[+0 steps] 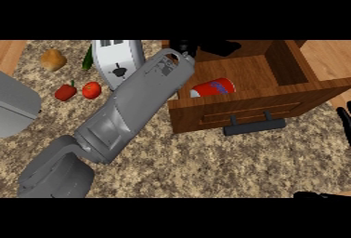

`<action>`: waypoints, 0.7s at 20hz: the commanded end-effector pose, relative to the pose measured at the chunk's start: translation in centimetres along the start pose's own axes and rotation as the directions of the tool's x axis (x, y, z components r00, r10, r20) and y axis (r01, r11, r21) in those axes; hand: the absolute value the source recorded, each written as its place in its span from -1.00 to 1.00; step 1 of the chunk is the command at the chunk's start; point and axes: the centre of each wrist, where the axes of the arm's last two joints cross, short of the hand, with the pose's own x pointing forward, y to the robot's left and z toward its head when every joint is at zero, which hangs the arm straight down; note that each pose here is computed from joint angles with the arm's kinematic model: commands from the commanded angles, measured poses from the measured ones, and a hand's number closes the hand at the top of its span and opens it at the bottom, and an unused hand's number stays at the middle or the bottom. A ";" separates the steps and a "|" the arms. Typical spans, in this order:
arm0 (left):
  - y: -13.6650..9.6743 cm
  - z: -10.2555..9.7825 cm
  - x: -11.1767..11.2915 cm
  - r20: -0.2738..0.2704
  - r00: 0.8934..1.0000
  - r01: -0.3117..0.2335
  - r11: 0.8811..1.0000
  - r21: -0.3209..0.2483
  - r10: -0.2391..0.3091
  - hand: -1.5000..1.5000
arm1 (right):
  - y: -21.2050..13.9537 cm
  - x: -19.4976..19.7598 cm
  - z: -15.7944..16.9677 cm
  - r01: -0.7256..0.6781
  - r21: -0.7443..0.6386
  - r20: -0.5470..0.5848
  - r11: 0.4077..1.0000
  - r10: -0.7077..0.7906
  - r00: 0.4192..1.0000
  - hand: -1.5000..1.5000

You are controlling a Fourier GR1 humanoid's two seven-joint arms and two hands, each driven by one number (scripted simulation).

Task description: Pick up the can, place it into the drawer and close the drawer

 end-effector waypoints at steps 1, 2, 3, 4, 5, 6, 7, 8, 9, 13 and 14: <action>0.2 0.2 -1.5 0.000 1.000 -0.011 1.000 0.025 0.011 -1.00 | 0.4 0.7 0.2 0.000 0.025 0.025 1.000 0.000 1.000 -1.00; -0.3 0.6 -0.7 -0.023 1.000 -0.020 0.999 0.036 0.021 -1.00 | -0.4 0.7 0.1 -0.004 0.018 0.016 1.000 0.004 1.000 -1.00; -0.1 0.3 -0.6 -0.023 0.999 -0.034 0.999 0.028 0.035 -1.00 | -0.1 0.7 0.0 -0.035 0.003 0.030 0.999 0.035 0.999 -1.00; 0.1 0.4 -1.5 0.003 1.000 -0.019 0.999 0.026 0.019 -1.00 | -0.6 0.7 0.1 -0.066 0.009 0.053 0.998 0.065 0.996 -1.00; -0.1 0.5 -1.0 -0.014 0.999 -0.044 0.998 0.048 0.045 -1.00 | -0.5 1.2 -0.2 -0.099 -0.005 0.079 0.995 0.099 0.992 -1.00; -0.2 0.3 0.1 -0.028 0.998 -0.059 0.997 0.044 0.061 -1.00 | -0.7 1.5 -0.5 -0.164 -0.001 0.085 0.986 0.164 0.983 -1.00; -0.1 0.5 -1.0 -0.025 0.998 -0.059 0.998 0.035 0.060 -1.00 | -0.8 1.5 -0.2 -0.202 0.007 0.112 0.979 0.200 0.973 -1.00; -0.2 0.6 -0.9 -0.041 0.996 -0.078 0.996 0.033 0.079 -1.00 | -0.2 2.4 0.2 -0.230 0.018 0.131 0.973 0.226 0.965 -1.00; -0.2 0.4 -0.1 -0.033 0.995 -0.089 0.994 0.060 0.091 -1.00 | -1.2 2.7 -0.8 -0.275 0.039 0.146 0.961 0.267 0.953 -1.00; -0.1 0.3 0.1 -0.041 0.990 -0.135 0.990 0.038 0.136 -1.00 | -0.3 2.7 -0.9 -0.359 0.042 0.183 0.932 0.346 0.920 -1.00; -0.3 0.3 0.9 -0.038 0.988 -0.147 0.989 0.035 0.148 -1.00 | 1.0 4.1 -0.5 -0.379 0.054 0.198 0.924 0.362 0.911 -1.00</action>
